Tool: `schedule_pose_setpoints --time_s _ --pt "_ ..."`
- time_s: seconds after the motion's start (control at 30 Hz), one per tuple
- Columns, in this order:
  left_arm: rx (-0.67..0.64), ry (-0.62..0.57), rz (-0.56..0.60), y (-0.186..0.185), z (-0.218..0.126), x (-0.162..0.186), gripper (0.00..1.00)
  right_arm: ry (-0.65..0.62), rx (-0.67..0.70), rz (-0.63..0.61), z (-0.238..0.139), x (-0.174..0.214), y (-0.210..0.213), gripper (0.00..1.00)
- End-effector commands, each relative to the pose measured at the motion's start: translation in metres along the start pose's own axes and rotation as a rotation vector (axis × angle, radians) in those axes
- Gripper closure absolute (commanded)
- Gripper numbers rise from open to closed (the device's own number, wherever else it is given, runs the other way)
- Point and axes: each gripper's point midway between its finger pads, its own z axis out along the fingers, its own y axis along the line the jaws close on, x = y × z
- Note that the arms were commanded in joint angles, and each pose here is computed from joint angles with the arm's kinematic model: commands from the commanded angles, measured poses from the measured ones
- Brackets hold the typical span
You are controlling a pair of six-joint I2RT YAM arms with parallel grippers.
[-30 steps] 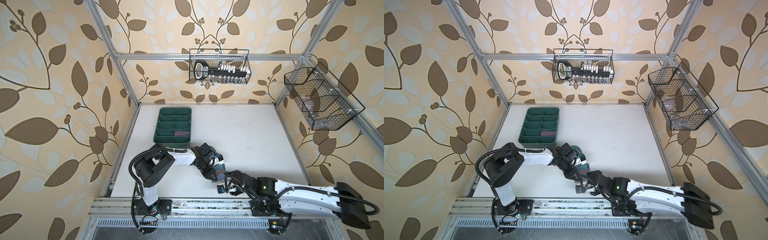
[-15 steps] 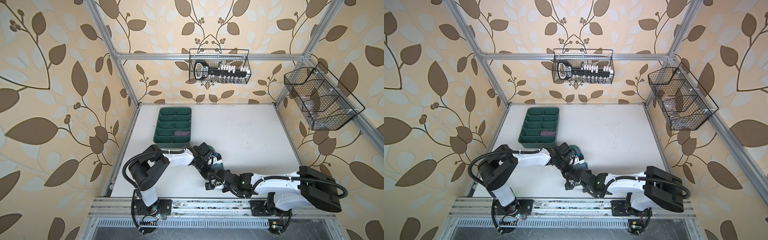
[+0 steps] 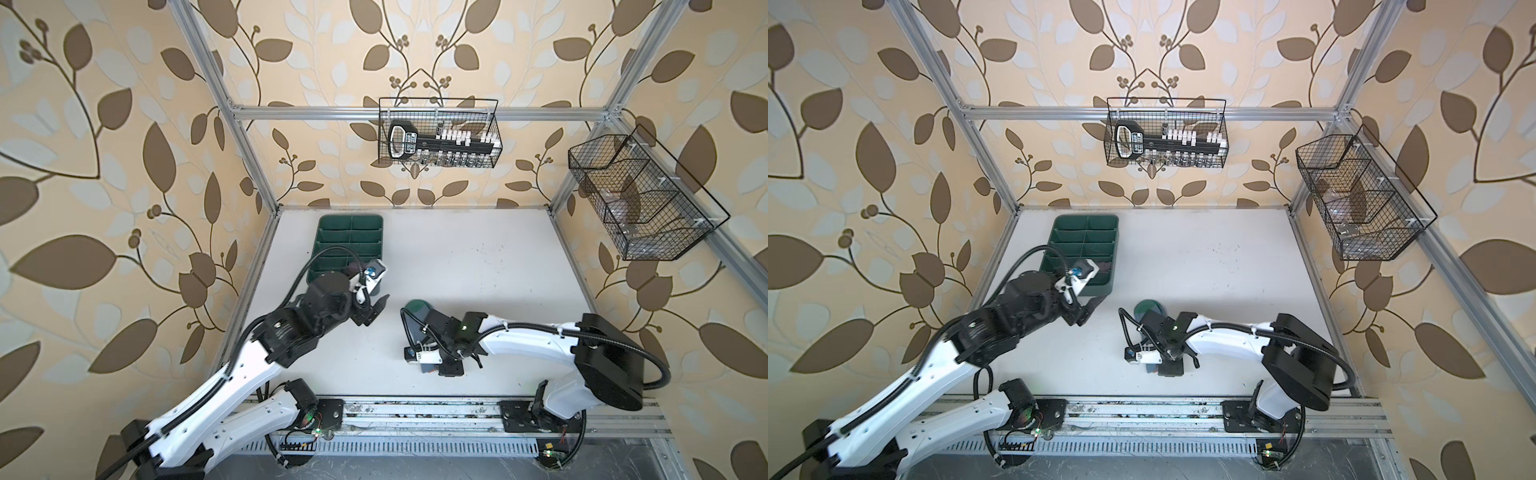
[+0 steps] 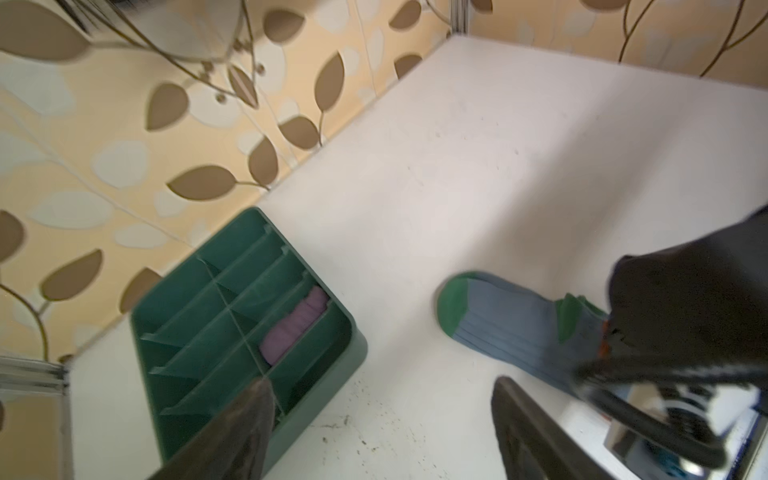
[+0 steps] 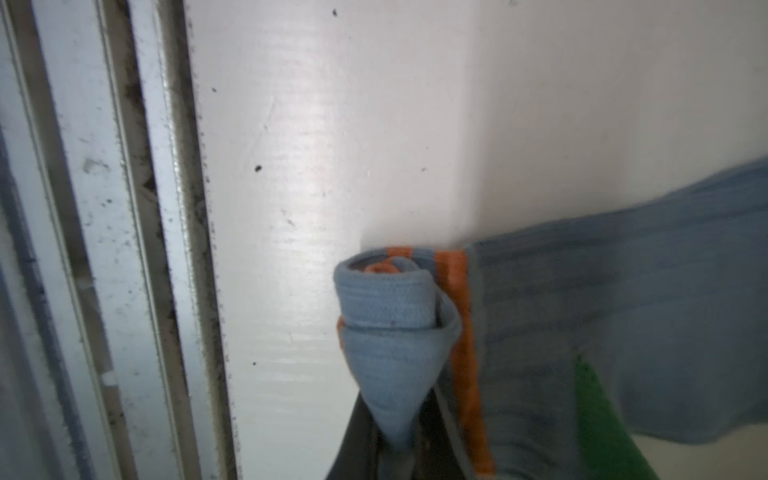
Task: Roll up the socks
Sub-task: 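Open the left gripper and lift it away while right gripper holds the roll, then lower the left gripper and pinch the roll beside the right gripper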
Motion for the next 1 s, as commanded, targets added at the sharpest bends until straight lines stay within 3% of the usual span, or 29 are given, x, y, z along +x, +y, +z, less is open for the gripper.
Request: schedule_pose_setpoints --time_s 0.0,0.1,0.23,0.43,0.6,0.77,0.97 --pt "0.062 0.046 0.187 -0.002 -0.042 0.001 0.19 0.076 -0.247 0.097 0.011 0.007 0.029 0.90" --pt "0.215 0.079 0.224 -0.024 -0.054 0.000 0.21 0.072 -0.299 0.145 0.021 -0.001 0.019 0.88" --pt "0.340 0.168 0.344 -0.064 -0.034 0.029 0.22 0.015 -0.320 0.170 0.027 -0.014 0.005 0.85" --pt "0.333 0.235 0.624 -0.143 0.019 0.083 0.25 -0.007 -0.325 0.198 0.033 -0.016 -0.016 0.83" --pt "0.395 0.235 0.541 -0.200 0.056 0.123 0.26 -0.010 -0.333 0.224 0.036 -0.012 -0.025 0.83" --pt "0.363 0.304 0.487 -0.220 0.082 0.144 0.30 -0.022 -0.347 0.230 0.039 -0.013 -0.026 0.83" --pt "0.395 0.285 0.428 -0.240 0.098 0.151 0.30 -0.026 -0.349 0.234 0.038 -0.012 -0.028 0.83"
